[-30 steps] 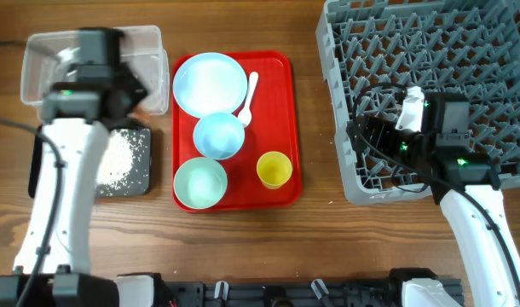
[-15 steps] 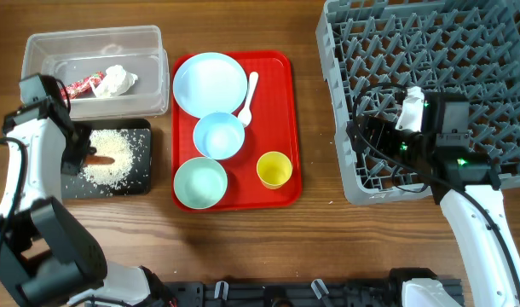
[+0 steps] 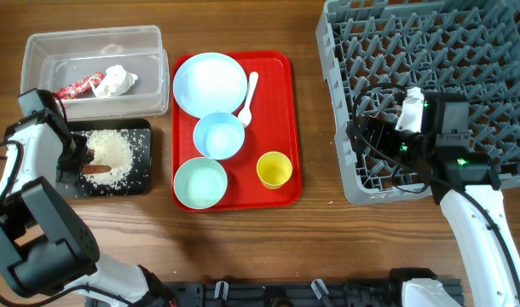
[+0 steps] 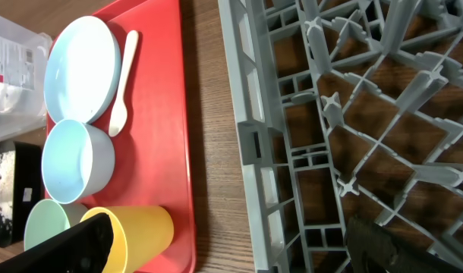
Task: Sort waste into correct bins and load items into the dishwasher rack
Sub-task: 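Carry the carrot left and drop it onto the black tray, then reach the left gripper to the yellow cup and grasp it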
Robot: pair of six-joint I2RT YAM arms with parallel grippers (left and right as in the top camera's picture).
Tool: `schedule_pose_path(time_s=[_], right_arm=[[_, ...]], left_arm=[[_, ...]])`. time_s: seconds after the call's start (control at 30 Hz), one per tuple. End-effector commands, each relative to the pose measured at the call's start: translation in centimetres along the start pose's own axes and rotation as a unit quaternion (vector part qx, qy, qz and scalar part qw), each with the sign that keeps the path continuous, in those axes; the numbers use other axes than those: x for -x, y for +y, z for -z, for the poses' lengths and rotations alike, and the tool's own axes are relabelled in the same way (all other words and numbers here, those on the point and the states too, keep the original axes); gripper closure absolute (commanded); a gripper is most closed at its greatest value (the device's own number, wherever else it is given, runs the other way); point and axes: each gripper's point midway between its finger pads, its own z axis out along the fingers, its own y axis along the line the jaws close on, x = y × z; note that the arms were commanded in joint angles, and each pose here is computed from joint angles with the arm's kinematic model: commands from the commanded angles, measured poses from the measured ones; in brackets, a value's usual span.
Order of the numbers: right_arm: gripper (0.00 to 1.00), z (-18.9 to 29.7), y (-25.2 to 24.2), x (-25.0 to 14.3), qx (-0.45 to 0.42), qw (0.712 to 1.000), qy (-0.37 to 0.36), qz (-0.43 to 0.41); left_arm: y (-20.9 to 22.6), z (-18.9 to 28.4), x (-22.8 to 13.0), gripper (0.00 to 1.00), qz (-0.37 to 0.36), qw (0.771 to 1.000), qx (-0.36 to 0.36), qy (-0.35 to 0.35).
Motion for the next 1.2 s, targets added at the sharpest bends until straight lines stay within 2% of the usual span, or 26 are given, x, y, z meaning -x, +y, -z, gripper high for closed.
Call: schedule_pose_path(time_s=[0.0, 0.17, 0.27, 0.37, 0.43, 0.57, 0.6, 0.63, 0.73, 0.77, 0.87, 1.1, 1.17], right_arm=[[0.00, 0.1, 0.1, 0.6, -0.006, 1.000, -0.007, 0.002], [0.00, 0.1, 0.0, 0.6, -0.006, 1.000, -0.006, 0.002], [0.01, 0.1, 0.0, 0.5, -0.006, 1.000, -0.006, 0.001], [0.00, 0.1, 0.1, 0.7, -0.005, 1.000, -0.009, 0.002], [0.00, 0.1, 0.1, 0.8, -0.005, 1.000, -0.010, 0.003], [0.00, 0.1, 0.1, 0.8, -0.005, 1.000, -0.010, 0.003], [0.00, 0.1, 0.1, 0.8, -0.005, 1.000, -0.010, 0.003], [0.00, 0.1, 0.1, 0.8, -0.005, 1.000, -0.010, 0.003], [0.00, 0.1, 0.1, 0.8, -0.005, 1.000, -0.010, 0.003], [0.00, 0.1, 0.1, 0.7, -0.005, 1.000, -0.010, 0.003], [0.00, 0.1, 0.1, 0.7, -0.005, 1.000, -0.010, 0.003], [0.00, 0.1, 0.1, 0.7, -0.005, 1.000, -0.010, 0.002], [0.00, 0.1, 0.1, 0.7, -0.005, 1.000, -0.010, 0.002]], left_arm=[[0.5, -0.3, 0.5, 0.59, 0.003, 1.000, 0.014, -0.014], [0.4, -0.1, 0.7, 0.55, -0.001, 1.000, 0.010, -0.016], [-0.3, 1.2, 1.1, 0.54, -0.045, 0.999, -0.009, -0.016], [-3.4, 4.6, -0.2, 0.57, -0.139, 0.984, -0.106, 0.031], [-6.1, 7.6, -2.6, 0.54, -0.218, 0.951, -0.206, 0.073], [-9.7, 14.2, -9.0, 0.45, -0.350, 0.850, -0.372, 0.127], [-10.2, 15.6, -11.1, 0.43, -0.388, 0.824, -0.392, 0.131], [-10.4, 16.1, -12.3, 0.40, -0.407, 0.813, -0.395, 0.133], [-11.0, 18.0, -18.3, 0.33, -0.494, 0.756, -0.406, 0.141], [-11.1, 18.8, -20.8, 0.27, -0.531, 0.729, -0.410, 0.139], [-11.1, 20.0, -26.0, 0.22, -0.607, 0.664, -0.418, 0.124], [-9.6, 20.3, -34.6, 0.23, -0.694, 0.592, -0.393, 0.114], [-9.3, 19.6, -35.5, 0.24, -0.704, 0.595, -0.373, 0.104]])
